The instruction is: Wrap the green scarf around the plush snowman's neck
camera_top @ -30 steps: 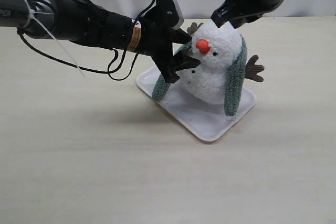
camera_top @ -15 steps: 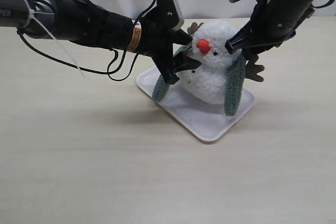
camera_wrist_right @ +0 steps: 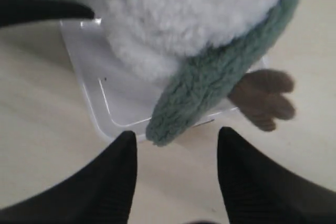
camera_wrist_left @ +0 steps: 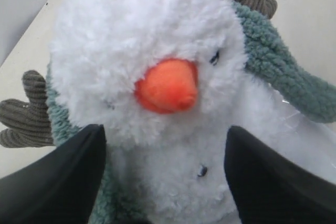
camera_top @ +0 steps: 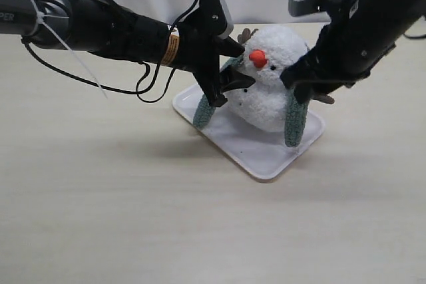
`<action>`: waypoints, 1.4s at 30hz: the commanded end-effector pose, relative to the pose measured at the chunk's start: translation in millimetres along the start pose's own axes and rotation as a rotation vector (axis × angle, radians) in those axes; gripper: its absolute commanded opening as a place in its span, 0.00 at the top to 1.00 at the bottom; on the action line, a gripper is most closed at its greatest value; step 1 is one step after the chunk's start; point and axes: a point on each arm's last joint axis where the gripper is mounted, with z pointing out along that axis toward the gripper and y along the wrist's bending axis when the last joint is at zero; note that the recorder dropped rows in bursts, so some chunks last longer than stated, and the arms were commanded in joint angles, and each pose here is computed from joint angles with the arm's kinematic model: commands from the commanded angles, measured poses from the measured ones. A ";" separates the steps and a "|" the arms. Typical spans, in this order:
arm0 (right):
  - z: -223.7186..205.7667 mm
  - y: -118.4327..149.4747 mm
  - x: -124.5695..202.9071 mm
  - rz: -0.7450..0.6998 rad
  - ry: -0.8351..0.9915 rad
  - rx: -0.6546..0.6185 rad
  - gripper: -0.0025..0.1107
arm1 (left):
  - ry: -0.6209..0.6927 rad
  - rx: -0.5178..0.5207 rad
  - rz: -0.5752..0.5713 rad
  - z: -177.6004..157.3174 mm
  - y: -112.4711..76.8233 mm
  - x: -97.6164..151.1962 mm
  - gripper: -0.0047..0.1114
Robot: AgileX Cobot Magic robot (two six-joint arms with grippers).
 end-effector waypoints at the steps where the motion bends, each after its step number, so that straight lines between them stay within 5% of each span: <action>1: 35.4 -3.9 19.5 0.020 0.056 0.036 0.61 | -0.018 0.025 -0.007 1.1 -3.3 -1.9 0.43; 16: 82.6 -1.6 10.9 0.053 0.003 -0.025 0.62 | -0.033 0.045 -0.007 1.0 -5.1 -3.2 0.43; 23: 89.2 -0.5 12.5 0.039 0.028 -0.041 0.94 | -0.031 0.043 -0.007 1.0 -5.0 -3.1 0.43; 42: 109.2 11.6 32.2 0.068 0.066 -0.173 0.94 | -0.029 0.039 -0.011 1.0 -4.5 -2.9 0.43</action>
